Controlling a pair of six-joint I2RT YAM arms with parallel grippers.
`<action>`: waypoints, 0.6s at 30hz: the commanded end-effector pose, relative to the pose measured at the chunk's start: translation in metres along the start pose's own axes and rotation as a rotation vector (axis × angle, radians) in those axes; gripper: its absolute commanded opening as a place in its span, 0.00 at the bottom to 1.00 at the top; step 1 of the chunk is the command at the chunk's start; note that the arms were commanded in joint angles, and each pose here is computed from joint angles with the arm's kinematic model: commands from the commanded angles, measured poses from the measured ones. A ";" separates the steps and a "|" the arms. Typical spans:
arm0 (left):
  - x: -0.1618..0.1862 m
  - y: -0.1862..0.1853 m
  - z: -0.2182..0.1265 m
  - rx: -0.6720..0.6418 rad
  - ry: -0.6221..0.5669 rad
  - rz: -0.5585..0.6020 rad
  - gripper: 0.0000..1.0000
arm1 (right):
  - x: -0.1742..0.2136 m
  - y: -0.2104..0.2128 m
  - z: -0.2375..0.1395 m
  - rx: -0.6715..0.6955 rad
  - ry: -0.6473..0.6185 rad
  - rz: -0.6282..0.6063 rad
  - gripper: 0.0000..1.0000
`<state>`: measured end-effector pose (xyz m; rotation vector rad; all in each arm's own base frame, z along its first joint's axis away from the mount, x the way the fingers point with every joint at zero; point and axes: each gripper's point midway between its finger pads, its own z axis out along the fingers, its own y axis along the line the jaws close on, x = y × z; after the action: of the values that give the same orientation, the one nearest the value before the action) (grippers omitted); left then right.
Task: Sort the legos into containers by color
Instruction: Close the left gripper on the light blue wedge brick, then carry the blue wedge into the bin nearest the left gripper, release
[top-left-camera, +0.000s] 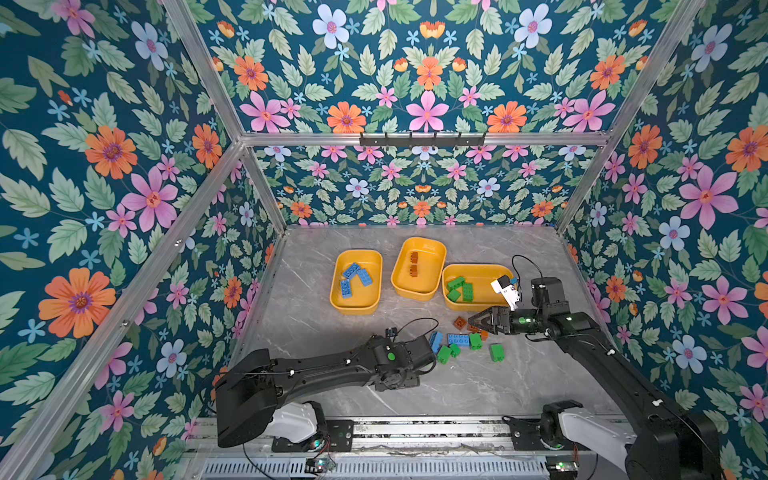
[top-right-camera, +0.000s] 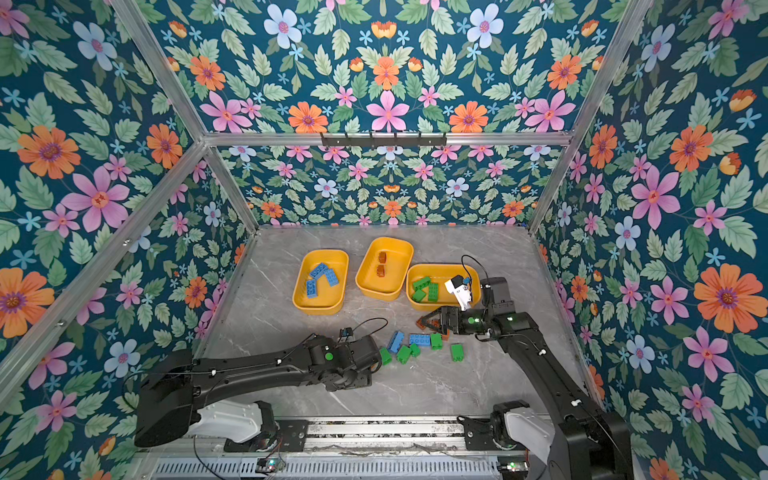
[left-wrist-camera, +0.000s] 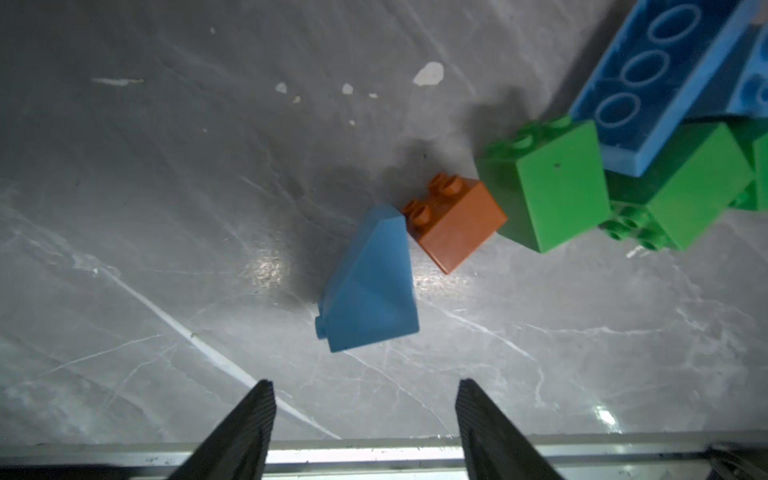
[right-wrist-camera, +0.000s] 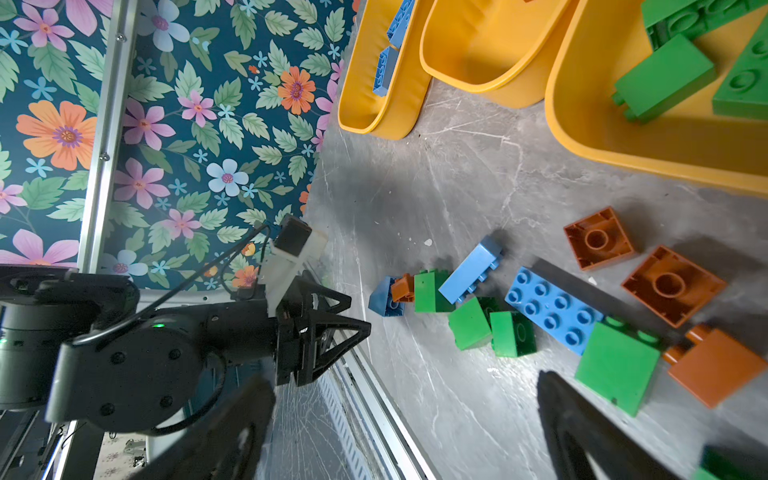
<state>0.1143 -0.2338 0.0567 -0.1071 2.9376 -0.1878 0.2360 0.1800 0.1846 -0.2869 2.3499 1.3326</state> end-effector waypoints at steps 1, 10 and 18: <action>-0.004 -0.001 0.009 -0.003 -0.027 -0.051 0.72 | -0.001 0.004 0.000 -0.016 -0.002 -0.020 0.99; -0.015 0.005 0.029 -0.024 -0.046 -0.061 0.68 | -0.001 0.003 0.000 -0.015 -0.003 -0.019 0.99; -0.020 -0.001 0.045 -0.019 -0.029 -0.050 0.64 | 0.002 0.002 -0.001 -0.011 -0.003 -0.014 0.99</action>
<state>0.1398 -0.2350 0.0177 -0.2193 2.9127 -0.1498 0.2337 0.1797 0.1831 -0.2866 2.3506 1.3326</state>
